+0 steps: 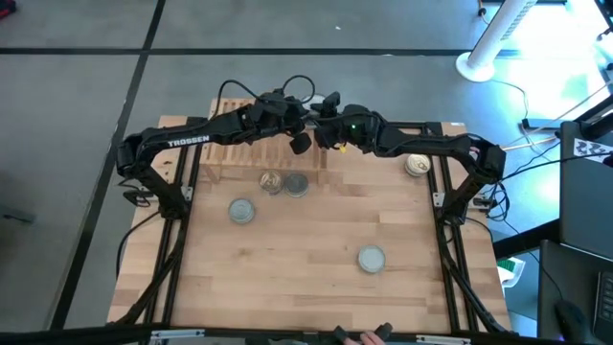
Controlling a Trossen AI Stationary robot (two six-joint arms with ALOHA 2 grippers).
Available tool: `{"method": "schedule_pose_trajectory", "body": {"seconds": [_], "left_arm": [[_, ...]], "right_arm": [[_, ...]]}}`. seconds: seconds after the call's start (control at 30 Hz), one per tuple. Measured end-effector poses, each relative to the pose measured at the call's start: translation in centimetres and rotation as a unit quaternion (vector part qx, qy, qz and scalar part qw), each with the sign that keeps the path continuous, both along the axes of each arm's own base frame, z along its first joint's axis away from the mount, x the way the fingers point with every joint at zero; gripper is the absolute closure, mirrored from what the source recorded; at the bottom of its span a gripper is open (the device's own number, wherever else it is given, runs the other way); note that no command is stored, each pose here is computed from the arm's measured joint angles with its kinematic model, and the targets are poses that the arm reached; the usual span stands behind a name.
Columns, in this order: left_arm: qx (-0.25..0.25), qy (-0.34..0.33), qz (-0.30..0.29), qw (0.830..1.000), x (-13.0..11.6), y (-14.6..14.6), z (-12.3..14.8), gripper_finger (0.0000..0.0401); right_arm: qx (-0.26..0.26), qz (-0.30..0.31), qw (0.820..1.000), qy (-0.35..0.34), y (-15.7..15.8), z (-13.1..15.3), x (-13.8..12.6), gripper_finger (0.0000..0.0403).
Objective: Stack canned seafood by type on shelf
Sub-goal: Stack the green tuna can on top of the stacked green tuna cans on the shelf
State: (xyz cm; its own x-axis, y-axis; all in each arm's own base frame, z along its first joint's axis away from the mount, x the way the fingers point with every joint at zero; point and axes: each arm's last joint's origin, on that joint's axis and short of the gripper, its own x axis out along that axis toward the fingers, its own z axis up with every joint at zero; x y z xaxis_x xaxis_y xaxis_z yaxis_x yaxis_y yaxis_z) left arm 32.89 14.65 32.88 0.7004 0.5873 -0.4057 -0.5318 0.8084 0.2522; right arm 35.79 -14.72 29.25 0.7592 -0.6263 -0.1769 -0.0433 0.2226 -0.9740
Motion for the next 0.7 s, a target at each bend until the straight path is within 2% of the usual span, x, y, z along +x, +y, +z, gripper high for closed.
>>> {"method": "schedule_pose_trajectory", "body": {"seconds": [0.7], "left_arm": [[-0.005, -0.006, -0.006, 1.0, 0.28, -0.61, 0.03, 0.0329]], "right_arm": [[0.002, 0.004, 1.0, 0.004, 0.02, -0.07, -0.01, 0.0225]]}}
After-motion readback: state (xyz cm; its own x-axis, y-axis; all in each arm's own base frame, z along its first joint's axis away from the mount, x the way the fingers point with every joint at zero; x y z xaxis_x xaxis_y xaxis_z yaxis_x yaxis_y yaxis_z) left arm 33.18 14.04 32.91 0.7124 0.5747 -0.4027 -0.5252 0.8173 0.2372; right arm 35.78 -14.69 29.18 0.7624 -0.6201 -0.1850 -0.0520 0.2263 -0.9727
